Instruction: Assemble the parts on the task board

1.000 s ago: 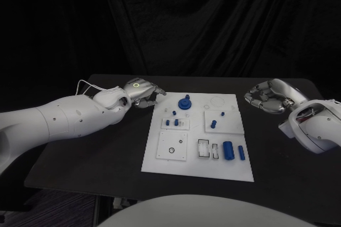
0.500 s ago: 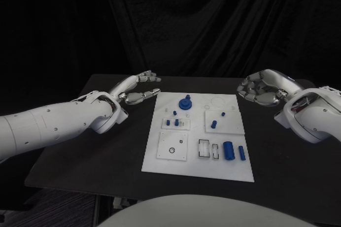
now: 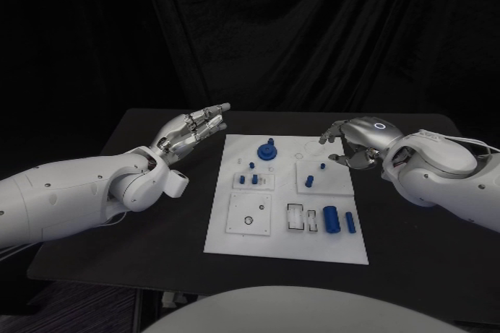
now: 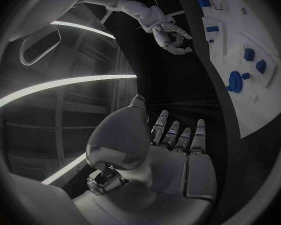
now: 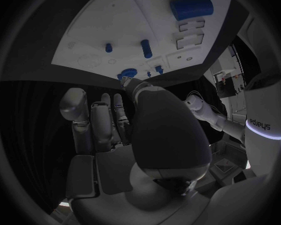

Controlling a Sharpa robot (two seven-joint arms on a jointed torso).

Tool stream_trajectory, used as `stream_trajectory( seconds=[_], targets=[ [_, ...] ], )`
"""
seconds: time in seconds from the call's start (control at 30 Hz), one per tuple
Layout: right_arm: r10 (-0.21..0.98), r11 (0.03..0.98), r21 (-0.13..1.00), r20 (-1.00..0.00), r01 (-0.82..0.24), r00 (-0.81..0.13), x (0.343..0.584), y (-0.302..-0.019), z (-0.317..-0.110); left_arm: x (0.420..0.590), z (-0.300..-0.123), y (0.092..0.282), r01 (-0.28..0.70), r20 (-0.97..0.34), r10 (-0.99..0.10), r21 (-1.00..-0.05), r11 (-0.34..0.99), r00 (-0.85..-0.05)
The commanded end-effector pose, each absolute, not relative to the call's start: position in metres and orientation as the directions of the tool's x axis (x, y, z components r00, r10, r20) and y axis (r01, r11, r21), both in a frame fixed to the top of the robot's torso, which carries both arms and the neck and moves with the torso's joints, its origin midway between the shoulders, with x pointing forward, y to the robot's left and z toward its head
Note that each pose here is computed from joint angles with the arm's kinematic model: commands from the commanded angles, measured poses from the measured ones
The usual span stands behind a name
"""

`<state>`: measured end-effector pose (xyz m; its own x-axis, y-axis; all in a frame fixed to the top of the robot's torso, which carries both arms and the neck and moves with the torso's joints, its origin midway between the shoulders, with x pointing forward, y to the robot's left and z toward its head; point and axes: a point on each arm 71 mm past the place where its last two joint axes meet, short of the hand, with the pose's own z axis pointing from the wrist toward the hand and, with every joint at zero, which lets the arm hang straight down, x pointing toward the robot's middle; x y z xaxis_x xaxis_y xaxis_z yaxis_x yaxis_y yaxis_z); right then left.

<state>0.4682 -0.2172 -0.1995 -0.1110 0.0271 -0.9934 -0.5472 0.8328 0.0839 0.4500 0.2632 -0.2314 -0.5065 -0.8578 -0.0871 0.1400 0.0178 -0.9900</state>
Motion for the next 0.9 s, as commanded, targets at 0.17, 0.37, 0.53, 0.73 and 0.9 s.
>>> stream_trajectory(
  seconds=[0.17,0.37,0.53,0.73,0.9],
  targets=[
    [-0.111,0.845,-0.047,-0.990,-0.533,-0.088,0.472,-0.219,-0.214,0.442,-0.223,0.263,0.168,0.053,-0.840,-0.971,-0.169,-0.540],
    [-0.097,0.857,-0.014,-0.986,-0.515,-0.136,0.474,-0.221,-0.224,0.441,-0.225,0.261,0.160,0.060,-0.836,-0.972,-0.174,-0.545],
    [-0.087,0.861,0.005,-0.984,-0.508,-0.156,0.476,-0.221,-0.230,0.441,-0.225,0.259,0.152,0.065,-0.832,-0.972,-0.177,-0.551],
    [-0.085,0.861,0.012,-0.982,-0.509,-0.168,0.476,-0.221,-0.234,0.440,-0.226,0.258,0.148,0.067,-0.830,-0.973,-0.177,-0.553],
    [-0.085,0.858,0.017,-0.981,-0.513,-0.174,0.476,-0.220,-0.238,0.440,-0.226,0.258,0.144,0.067,-0.830,-0.974,-0.175,-0.554]
  ],
)
